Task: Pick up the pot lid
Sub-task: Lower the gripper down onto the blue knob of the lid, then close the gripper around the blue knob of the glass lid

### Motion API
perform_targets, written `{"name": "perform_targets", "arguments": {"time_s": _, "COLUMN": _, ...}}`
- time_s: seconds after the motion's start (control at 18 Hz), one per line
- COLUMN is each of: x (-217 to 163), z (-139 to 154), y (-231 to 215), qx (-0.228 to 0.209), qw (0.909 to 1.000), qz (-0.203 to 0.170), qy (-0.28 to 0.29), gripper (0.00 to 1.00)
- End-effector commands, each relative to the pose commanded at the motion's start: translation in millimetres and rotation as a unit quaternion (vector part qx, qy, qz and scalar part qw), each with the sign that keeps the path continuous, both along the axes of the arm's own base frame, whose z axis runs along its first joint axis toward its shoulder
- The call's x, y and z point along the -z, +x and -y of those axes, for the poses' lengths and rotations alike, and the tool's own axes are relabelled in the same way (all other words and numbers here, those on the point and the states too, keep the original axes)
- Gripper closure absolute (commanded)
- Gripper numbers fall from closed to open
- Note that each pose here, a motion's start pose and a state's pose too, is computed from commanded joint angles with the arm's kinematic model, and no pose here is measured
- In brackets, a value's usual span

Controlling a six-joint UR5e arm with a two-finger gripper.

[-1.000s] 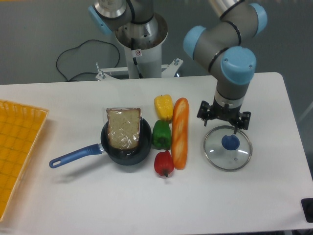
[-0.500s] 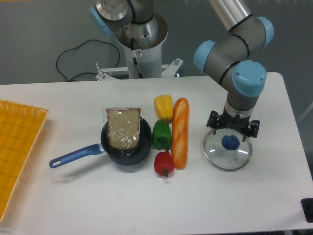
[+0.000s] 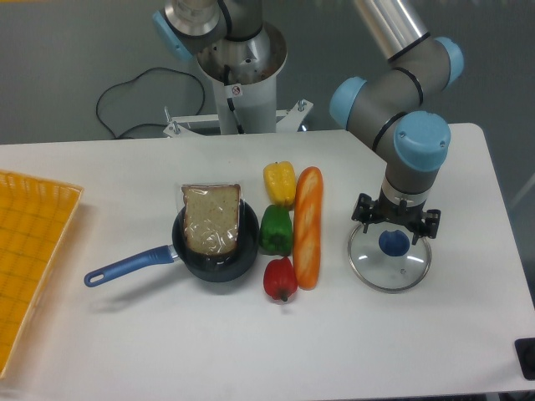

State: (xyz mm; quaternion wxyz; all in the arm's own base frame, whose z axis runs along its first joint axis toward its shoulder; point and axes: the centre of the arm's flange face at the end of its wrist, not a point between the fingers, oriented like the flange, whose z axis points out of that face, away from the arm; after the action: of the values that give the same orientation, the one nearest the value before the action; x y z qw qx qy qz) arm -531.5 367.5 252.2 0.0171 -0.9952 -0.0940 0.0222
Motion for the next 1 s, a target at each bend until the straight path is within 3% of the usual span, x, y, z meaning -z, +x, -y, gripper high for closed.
{"name": "perform_targets", "arguments": {"time_s": 1.0, "x": 31.0, "z": 6.1, "y": -5.7, "qx": -0.005, "qw": 0.9996, "qz": 0.024, "qy": -0.01, "gripper": 0.0}}
